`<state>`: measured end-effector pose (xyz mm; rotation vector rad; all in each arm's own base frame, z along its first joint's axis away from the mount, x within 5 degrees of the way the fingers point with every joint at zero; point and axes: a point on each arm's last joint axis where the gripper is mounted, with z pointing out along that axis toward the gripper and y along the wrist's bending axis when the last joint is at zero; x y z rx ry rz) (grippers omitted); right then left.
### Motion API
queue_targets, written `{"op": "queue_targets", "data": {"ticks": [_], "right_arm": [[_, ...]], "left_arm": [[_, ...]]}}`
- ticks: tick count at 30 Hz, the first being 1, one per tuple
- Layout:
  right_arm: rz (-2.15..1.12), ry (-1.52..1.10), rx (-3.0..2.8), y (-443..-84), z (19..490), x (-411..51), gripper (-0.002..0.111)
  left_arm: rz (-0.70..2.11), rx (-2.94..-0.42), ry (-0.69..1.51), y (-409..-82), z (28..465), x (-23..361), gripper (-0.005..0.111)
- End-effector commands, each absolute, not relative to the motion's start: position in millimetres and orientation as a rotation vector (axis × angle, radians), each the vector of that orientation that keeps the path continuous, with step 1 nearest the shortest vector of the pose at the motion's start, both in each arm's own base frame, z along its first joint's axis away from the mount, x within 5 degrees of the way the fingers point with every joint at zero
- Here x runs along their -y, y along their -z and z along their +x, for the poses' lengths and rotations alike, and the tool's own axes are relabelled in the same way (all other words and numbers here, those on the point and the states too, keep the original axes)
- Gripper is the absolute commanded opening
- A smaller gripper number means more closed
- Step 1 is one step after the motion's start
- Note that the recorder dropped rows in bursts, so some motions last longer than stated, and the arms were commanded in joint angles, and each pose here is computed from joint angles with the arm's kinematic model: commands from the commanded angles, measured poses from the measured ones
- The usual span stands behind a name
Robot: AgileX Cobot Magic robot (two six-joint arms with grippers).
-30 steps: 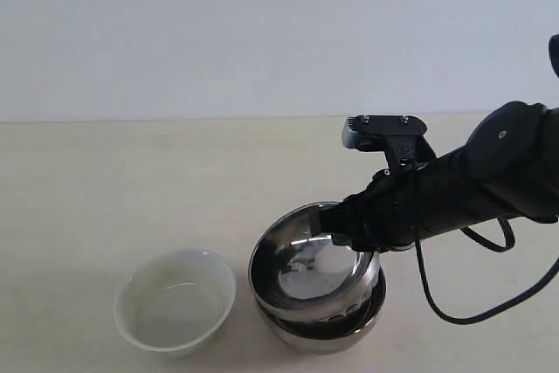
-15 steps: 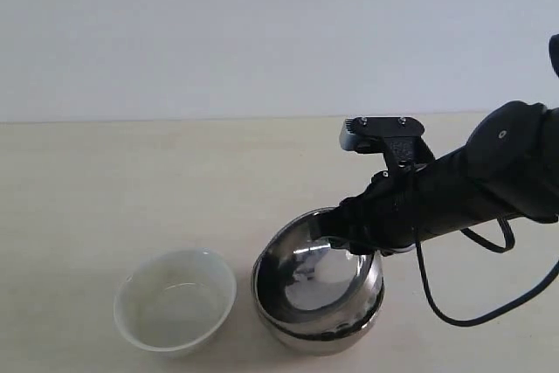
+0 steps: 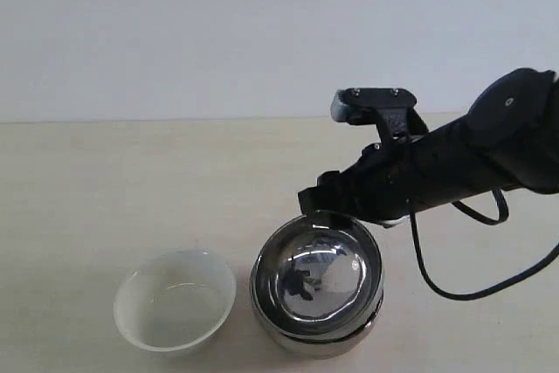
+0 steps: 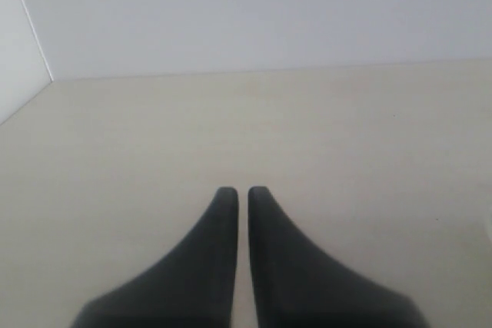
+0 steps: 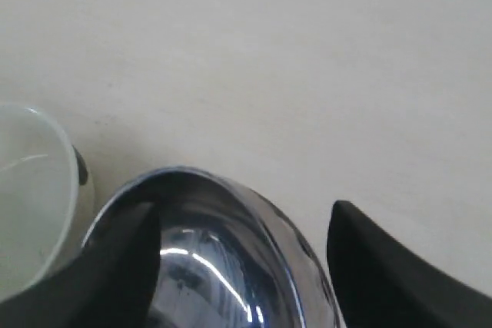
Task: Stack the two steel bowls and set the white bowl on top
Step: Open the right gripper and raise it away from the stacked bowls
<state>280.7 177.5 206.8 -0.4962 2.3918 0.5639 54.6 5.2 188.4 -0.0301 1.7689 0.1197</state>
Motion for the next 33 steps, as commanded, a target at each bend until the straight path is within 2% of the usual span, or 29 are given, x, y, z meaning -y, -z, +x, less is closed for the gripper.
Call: {"op": "queue_targets", "data": {"ticks": [1, 3, 5, 7, 8, 11, 21, 33], "right_arm": [[-0.515, -0.558, -2.283, -234.9, 278.7, -175.5, 0.055], [-0.532, -0.558, -2.248, -244.8, 275.2, -173.8, 0.046], [-0.584, -0.563, -2.226, -253.5, 269.2, -172.6, 0.028], [-0.655, -0.568, -2.229, -256.1, 263.6, -172.5, 0.002], [-0.682, -0.574, -2.239, -255.2, 261.9, -173.0, 0.0], [-0.752, -0.563, -2.277, -246.4, 259.8, -173.5, 0.0], [-0.687, -0.399, -2.293, -209.3, 276.6, -168.8, 0.0], [-0.689, -0.372, -2.345, -188.7, 278.8, -168.5, 0.0]], "left_arm": [[-0.042, -1.769, -0.109, -187.4, 54.4, -5.2, 0.004], [-0.042, -1.769, -0.109, -187.4, 54.4, -5.2, 0.004], [-0.042, -1.769, -0.109, -187.4, 54.4, -5.2, 0.004], [-0.042, -1.769, -0.109, -187.4, 54.4, -5.2, 0.004], [-0.042, -1.769, -0.109, -187.4, 54.4, -5.2, 0.004], [-0.042, -1.769, -0.109, -187.4, 54.4, -5.2, 0.004], [-0.042, -1.769, -0.109, -187.4, 54.4, -5.2, 0.004], [-0.042, -1.769, -0.109, -187.4, 54.4, -5.2, 0.004]]}}
